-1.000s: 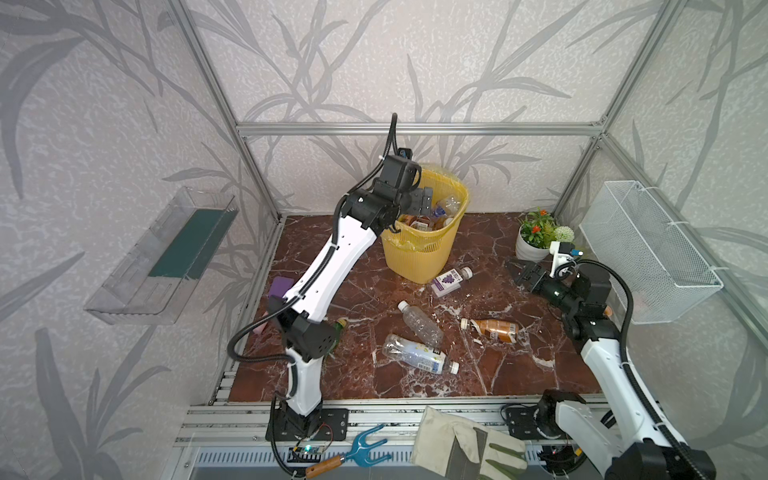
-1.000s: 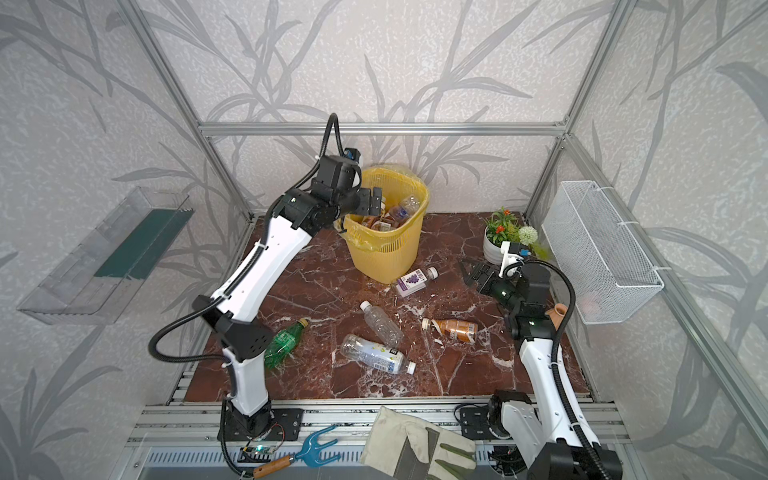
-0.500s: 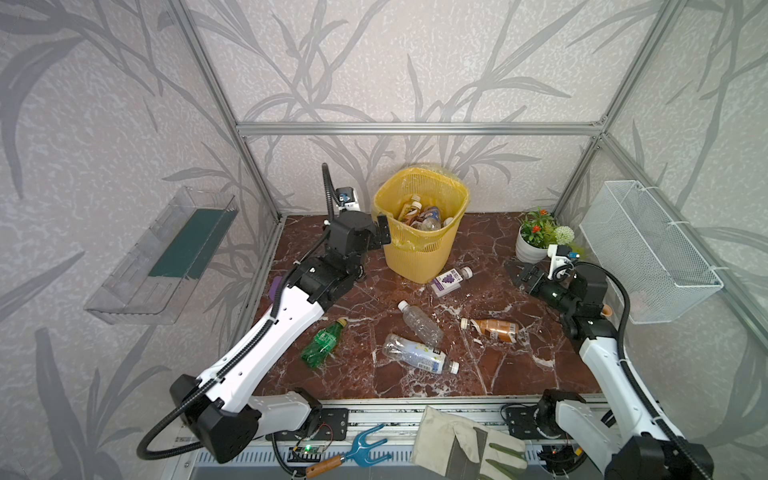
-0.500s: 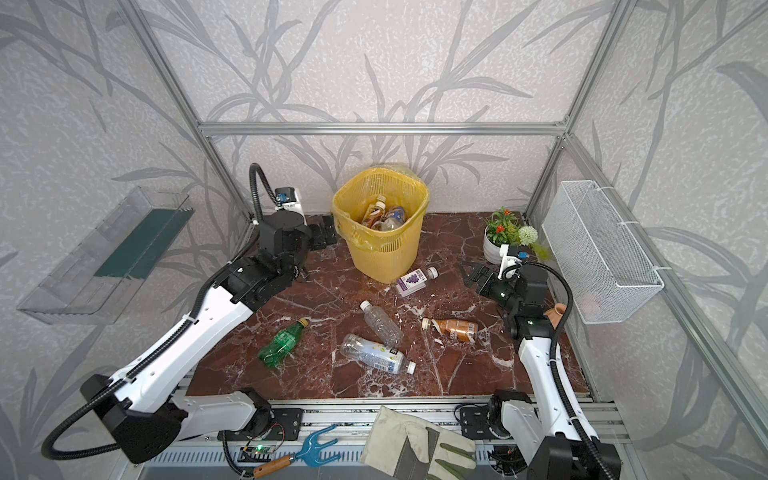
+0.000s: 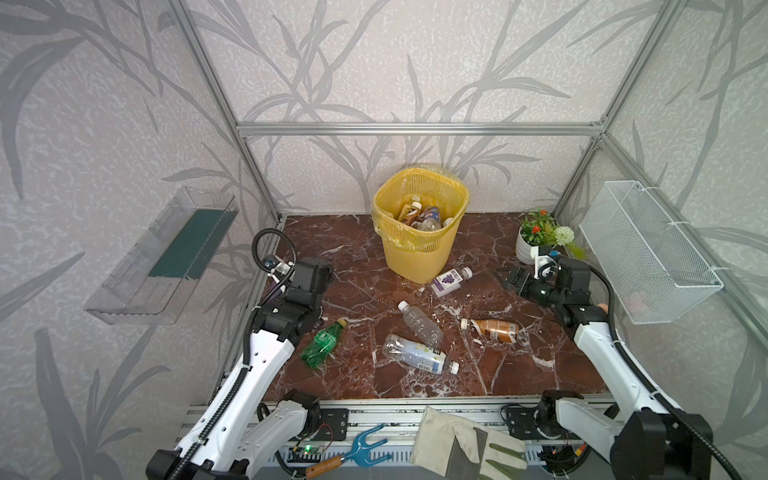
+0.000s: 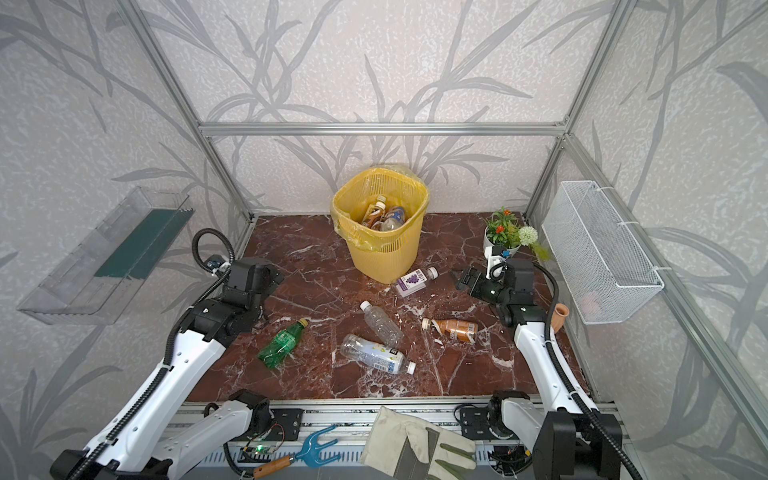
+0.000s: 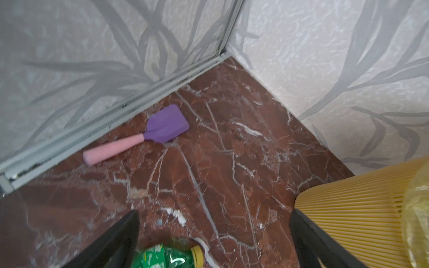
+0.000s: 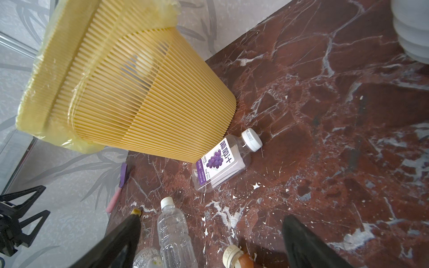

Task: Throw the plastic bottles in the bin
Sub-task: 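Withdraw the left gripper and move it above the green soda bottle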

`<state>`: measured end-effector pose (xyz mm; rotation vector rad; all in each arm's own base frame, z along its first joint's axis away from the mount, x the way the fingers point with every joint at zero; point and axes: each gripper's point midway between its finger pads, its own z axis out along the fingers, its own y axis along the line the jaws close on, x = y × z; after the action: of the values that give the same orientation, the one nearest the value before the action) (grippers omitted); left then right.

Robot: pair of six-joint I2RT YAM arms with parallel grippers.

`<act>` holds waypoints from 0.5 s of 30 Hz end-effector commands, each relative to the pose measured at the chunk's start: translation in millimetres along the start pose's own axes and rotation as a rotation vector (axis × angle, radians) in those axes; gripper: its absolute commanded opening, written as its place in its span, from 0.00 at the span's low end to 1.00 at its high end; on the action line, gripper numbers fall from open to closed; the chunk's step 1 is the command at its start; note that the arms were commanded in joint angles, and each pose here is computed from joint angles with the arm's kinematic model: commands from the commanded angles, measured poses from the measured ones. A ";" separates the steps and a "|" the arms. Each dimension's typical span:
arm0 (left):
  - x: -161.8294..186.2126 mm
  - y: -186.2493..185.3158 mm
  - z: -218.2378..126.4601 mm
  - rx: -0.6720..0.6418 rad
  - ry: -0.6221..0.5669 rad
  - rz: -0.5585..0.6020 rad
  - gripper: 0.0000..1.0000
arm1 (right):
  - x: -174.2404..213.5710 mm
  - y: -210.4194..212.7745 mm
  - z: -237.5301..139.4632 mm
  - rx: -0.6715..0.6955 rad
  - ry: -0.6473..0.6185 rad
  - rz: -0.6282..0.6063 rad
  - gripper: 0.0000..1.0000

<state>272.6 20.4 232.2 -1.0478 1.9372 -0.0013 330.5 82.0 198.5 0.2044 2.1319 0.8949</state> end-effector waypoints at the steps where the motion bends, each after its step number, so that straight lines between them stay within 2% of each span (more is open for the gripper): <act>1: 35.7 27.9 4.0 -0.071 0.114 -0.264 0.99 | -4.2 -0.3 1.0 0.014 0.000 -0.019 0.95; 6: 93.9 52.1 19.3 -0.137 0.259 -0.559 0.99 | -1.7 -1.8 1.5 0.013 0.000 -0.012 0.95; 8: 108.2 62.4 21.7 -0.172 0.283 -0.637 0.99 | 0.2 -3.0 0.4 0.022 0.006 -0.022 0.95; 13: 105.6 80.6 20.5 -0.222 0.219 -0.674 0.99 | 1.9 -4.0 0.3 0.026 0.014 -0.028 0.96; 15: 112.5 83.7 24.0 -0.230 0.224 -0.723 0.99 | 2.0 -4.9 1.8 0.026 0.016 -0.019 0.96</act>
<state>214.3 5.6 111.6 -1.7847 1.7945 -0.2848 330.7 80.1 191.0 0.2028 2.1567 0.8701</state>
